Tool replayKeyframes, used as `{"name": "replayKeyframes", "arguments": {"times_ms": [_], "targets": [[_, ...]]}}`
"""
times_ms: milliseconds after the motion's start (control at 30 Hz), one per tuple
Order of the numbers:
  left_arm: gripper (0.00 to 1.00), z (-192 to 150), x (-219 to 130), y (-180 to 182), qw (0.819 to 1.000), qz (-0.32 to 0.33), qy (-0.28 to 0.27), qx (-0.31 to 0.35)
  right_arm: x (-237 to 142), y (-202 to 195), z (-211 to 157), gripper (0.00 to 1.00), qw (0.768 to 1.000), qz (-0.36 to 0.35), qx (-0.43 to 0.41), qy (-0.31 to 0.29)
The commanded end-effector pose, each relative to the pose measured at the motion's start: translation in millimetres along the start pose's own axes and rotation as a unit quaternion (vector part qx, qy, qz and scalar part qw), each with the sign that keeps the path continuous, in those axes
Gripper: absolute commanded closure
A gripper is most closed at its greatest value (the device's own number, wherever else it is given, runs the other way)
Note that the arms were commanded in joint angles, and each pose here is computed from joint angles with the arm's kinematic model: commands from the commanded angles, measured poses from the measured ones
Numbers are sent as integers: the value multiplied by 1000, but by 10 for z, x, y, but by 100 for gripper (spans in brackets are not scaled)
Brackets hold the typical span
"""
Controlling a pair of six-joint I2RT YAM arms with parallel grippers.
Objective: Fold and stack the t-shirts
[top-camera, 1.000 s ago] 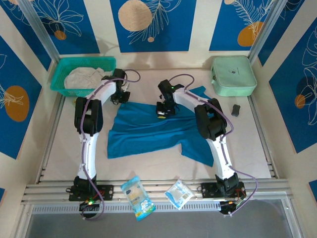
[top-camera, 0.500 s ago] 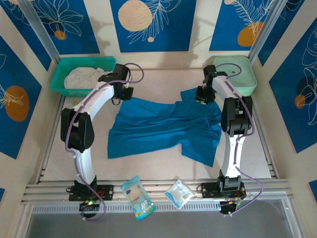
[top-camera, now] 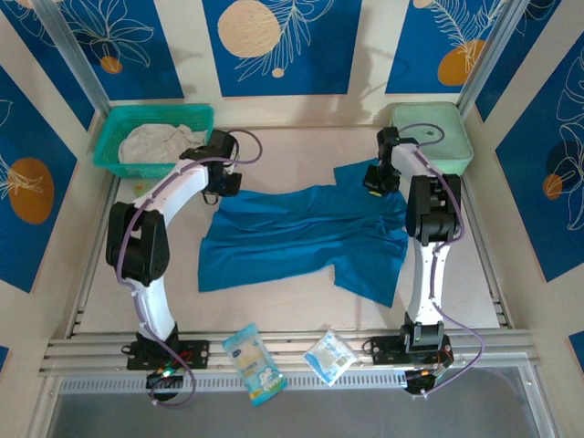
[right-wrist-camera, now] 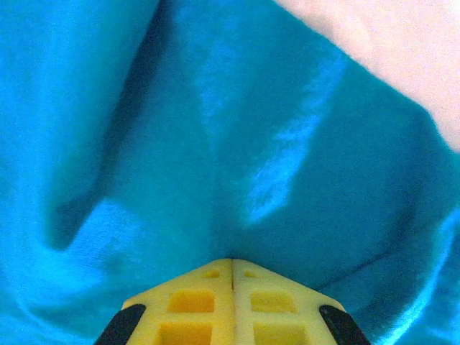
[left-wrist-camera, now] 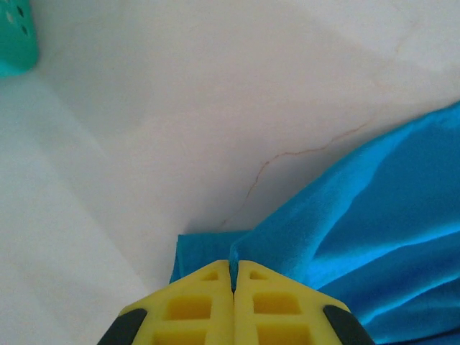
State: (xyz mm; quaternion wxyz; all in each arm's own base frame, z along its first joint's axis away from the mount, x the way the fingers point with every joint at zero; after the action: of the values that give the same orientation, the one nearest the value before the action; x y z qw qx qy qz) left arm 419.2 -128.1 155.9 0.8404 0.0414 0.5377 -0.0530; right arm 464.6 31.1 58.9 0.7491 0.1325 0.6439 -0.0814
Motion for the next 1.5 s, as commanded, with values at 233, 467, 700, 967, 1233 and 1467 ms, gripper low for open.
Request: {"name": "replayKeyframes", "arguments": {"times_ms": [233,467,700,967,1233,1467], "targets": [[100,-110,-294,192,999,23,-28,-5,-35,20,-1130,100,996,-63,9,69],[100,-252,-368,390,998,59,-16,-24,-234,505,-1148,88,997,-23,-50,50],[100,-314,-426,551,996,82,-11,-42,-772,685,-851,67,997,-19,-76,-7],[100,-248,-468,439,998,38,-29,-48,-945,238,-404,59,997,-49,-39,-44],[100,-243,-429,409,998,27,-27,-51,-592,-144,-118,57,998,-59,-7,-30],[100,-237,-371,395,998,24,-22,-51,-338,-185,-29,54,998,-52,9,-22]]}}
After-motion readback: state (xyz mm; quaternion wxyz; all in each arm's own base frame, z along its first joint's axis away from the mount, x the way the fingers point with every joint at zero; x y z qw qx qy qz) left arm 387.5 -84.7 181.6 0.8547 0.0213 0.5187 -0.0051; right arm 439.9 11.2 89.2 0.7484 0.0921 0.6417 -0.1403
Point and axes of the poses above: each hand's point on the last joint's axis, 136 mm out from that joint toward the fingers, its own x axis out along the fingers, its own y axis along the line the jaws close on, z = x × y, the point moved 4 cm from there along -x, back along the fingers, and after that the axes turned 2 degrees about -x, right-handed, at the moved point
